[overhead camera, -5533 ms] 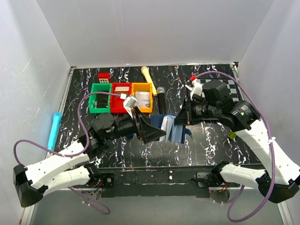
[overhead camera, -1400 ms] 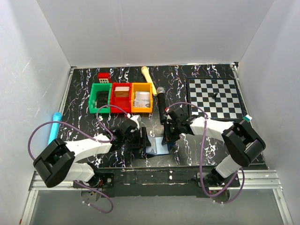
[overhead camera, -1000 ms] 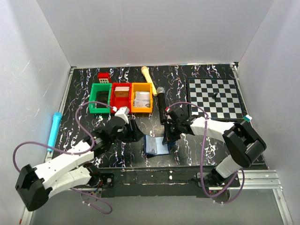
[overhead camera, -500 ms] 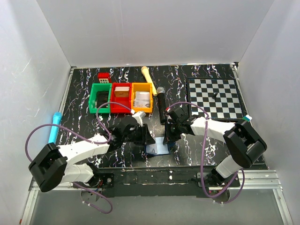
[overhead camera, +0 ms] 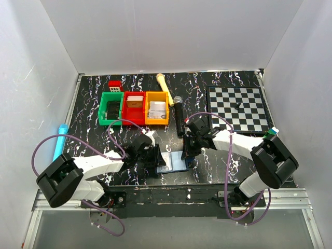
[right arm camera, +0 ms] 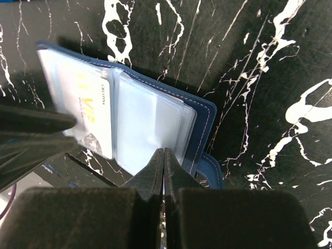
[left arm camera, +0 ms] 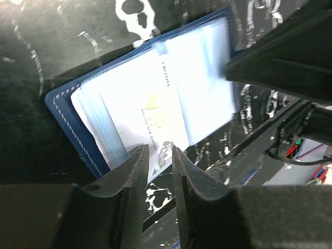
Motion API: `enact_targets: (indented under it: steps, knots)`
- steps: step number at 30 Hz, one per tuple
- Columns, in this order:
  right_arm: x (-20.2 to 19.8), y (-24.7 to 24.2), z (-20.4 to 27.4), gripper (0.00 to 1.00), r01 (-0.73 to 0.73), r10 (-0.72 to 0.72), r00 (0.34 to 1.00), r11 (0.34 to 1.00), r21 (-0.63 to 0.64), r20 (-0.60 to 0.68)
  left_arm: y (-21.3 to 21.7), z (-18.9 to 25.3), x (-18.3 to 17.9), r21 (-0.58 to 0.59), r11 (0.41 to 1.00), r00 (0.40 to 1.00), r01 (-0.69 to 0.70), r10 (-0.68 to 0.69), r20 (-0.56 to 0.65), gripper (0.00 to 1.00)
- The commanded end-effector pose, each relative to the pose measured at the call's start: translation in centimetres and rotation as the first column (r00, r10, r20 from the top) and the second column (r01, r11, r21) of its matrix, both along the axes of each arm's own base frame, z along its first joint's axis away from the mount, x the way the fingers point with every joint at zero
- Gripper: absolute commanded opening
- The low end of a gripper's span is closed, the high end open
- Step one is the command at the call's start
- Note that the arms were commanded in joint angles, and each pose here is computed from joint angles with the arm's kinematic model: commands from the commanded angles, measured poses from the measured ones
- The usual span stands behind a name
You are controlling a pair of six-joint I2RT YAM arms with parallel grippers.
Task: Take the credit cards out of the card holder
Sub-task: Place the card holder at the center of the board.
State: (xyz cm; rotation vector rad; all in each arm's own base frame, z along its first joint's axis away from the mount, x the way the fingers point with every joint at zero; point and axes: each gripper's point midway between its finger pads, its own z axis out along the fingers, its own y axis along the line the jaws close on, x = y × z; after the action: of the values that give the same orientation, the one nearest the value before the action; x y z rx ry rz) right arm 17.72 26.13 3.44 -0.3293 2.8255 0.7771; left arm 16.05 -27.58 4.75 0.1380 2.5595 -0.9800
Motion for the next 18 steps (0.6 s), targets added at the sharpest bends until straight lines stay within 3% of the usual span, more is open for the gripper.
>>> enact_targets:
  steps: [1,18]
  knots:
    - [0.0,0.6,1.6,0.01,-0.019,0.018,0.999,0.999,0.043,0.030,1.2,-1.8,-0.1,0.057,0.997,0.999,-0.043,0.044,-0.020,0.24]
    - [0.3,-1.5,0.2,0.01,0.012,-0.010,0.999,0.997,-0.074,0.037,3.3,-4.0,-0.4,0.156,0.985,0.997,-0.071,0.076,-0.024,0.25]
